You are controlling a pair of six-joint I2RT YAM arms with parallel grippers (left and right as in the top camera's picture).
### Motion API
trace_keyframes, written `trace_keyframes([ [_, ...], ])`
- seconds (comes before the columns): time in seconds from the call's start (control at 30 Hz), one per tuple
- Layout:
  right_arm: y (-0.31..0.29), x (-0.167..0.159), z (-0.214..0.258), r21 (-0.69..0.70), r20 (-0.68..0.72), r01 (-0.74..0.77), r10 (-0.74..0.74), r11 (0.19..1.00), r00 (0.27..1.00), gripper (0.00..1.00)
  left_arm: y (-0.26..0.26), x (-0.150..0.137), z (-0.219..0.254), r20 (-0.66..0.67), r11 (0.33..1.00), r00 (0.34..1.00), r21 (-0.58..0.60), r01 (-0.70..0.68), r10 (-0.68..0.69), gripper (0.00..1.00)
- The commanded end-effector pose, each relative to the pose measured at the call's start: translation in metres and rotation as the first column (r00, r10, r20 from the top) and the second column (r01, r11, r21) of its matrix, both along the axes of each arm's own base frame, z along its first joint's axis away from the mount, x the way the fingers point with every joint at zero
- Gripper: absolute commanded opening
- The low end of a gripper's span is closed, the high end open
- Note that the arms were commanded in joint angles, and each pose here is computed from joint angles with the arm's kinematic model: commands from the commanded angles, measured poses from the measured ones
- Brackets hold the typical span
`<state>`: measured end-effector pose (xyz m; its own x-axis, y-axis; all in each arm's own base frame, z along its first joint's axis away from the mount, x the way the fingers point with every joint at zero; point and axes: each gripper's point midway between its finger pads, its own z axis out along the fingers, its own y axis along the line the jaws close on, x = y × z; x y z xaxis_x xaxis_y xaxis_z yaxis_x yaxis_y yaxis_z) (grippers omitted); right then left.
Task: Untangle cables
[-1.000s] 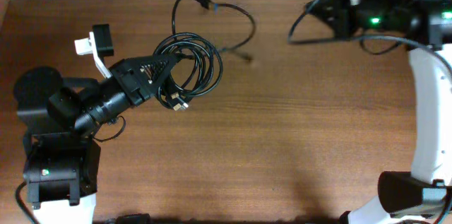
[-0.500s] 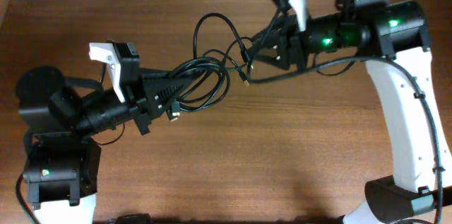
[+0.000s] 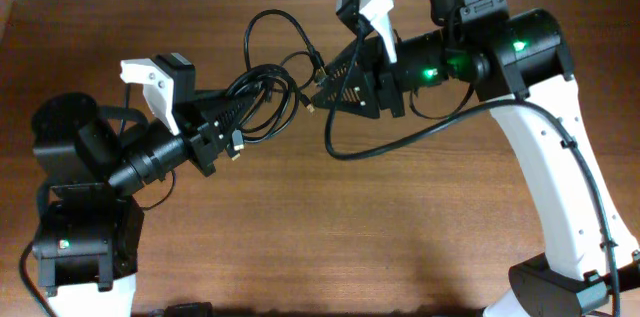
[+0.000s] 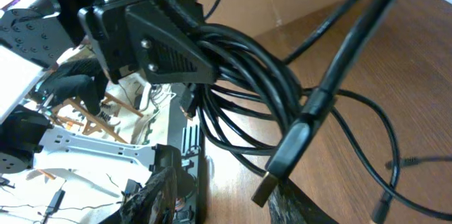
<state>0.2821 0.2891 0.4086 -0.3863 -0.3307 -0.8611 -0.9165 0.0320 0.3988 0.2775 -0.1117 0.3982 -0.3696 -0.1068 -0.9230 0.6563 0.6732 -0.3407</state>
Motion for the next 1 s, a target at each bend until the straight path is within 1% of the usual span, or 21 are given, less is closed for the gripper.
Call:
trace_keyframes([
  [0.0, 0.003, 0.003, 0.008, 0.019, 0.07, -0.002, 0.001, 1.0, 0.998, 0.52, 0.0, -0.003, 0.01, -0.026, 0.999, 1.0, -0.049, -0.014, 0.013, 0.01],
  [0.07, 0.001, 0.015, -0.002, -0.038, 0.097, 0.061, -0.057, 0.997, 0.994, 0.57, -0.008, -0.011, 0.014, -0.024, 0.996, 0.998, -0.075, 0.051, -0.053, 0.01],
  [0.13, 0.0, 0.016, -0.002, -0.04, 0.098, 0.063, -0.059, 0.997, 0.993, 0.6, -0.012, -0.016, 0.022, -0.03, 0.989, 0.996, -0.118, 0.084, -0.088, 0.01],
  [0.23, 0.0, 0.016, -0.003, -0.042, 0.096, 0.063, -0.059, 0.997, 0.994, 0.65, -0.018, -0.022, 0.038, 0.007, 0.977, 0.989, -0.159, 0.145, -0.146, 0.02],
  [0.37, 0.0, 0.016, -0.003, -0.041, 0.096, 0.063, -0.058, 0.997, 0.994, 0.65, -0.018, -0.022, 0.04, 0.013, 0.976, 0.989, -0.16, 0.149, -0.149, 0.03],
  [0.4, 0.0, 0.016, -0.003, -0.041, 0.096, 0.063, -0.058, 0.997, 0.994, 0.66, -0.018, -0.022, 0.04, 0.014, 0.976, 0.989, -0.16, 0.148, -0.148, 0.02],
  [0.47, 0.001, 0.017, -0.002, -0.037, 0.104, 0.063, -0.059, 0.997, 0.993, 0.68, -0.019, -0.022, 0.04, 0.013, 0.976, 0.989, -0.161, 0.149, -0.149, 0.03],
  [0.53, 0.002, 0.019, 0.001, -0.028, 0.122, 0.063, -0.059, 0.998, 0.991, 0.7, -0.019, -0.022, 0.04, -0.053, 0.967, 0.988, -0.219, 0.132, -0.147, 0.0],
  [0.6, 0.003, 0.02, 0.004, -0.015, 0.137, 0.059, -0.056, 0.998, 0.989, 0.7, -0.022, -0.02, 0.041, -0.135, 0.952, 0.98, -0.289, 0.101, -0.145, 0.0],
  [0.67, 0.004, 0.016, 0.008, 0.006, 0.134, 0.036, -0.037, 0.999, 0.99, 0.7, -0.027, -0.018, 0.046, -0.166, 0.937, 0.972, -0.334, 0.1, -0.164, 0.0],
  [0.73, 0.005, 0.014, 0.01, 0.02, 0.133, 0.023, -0.025, 1.0, 0.991, 0.69, -0.034, -0.017, 0.049, -0.157, 0.93, 0.969, -0.344, 0.129, -0.192, 0.0],
  [0.77, 0.005, 0.014, 0.01, 0.02, 0.133, 0.021, -0.024, 1.0, 0.991, 0.57, -0.04, -0.016, 0.049, -0.159, 0.925, 0.964, -0.35, 0.146, -0.213, 0.0],
  [0.8, 0.005, 0.014, 0.01, 0.02, 0.133, 0.021, -0.024, 1.0, 0.991, 0.15, -0.044, -0.015, 0.048, -0.156, 0.923, 0.961, -0.349, 0.164, -0.229, 0.0],
  [0.83, 0.005, 0.014, 0.01, 0.02, 0.133, 0.021, -0.024, 1.0, 0.991, 0.04, -0.046, -0.013, 0.046, -0.163, 0.922, 0.958, -0.35, 0.168, -0.236, 0.0],
  [0.87, 0.005, 0.014, 0.01, 0.02, 0.133, 0.021, -0.024, 1.0, 0.991, 0.04, -0.046, -0.01, 0.044, -0.171, 0.922, 0.956, -0.351, 0.166, -0.237, 0.05],
  [0.93, 0.005, 0.014, 0.01, 0.02, 0.133, 0.022, -0.024, 1.0, 0.991, 0.04, -0.047, -0.009, 0.043, -0.176, 0.921, 0.955, -0.352, 0.167, -0.24, 0.34],
  [0.97, 0.005, 0.014, 0.01, 0.02, 0.135, 0.022, -0.025, 1.0, 0.991, 0.04, -0.047, -0.009, 0.043, -0.175, 0.921, 0.955, -0.352, 0.167, -0.24, 0.38],
])
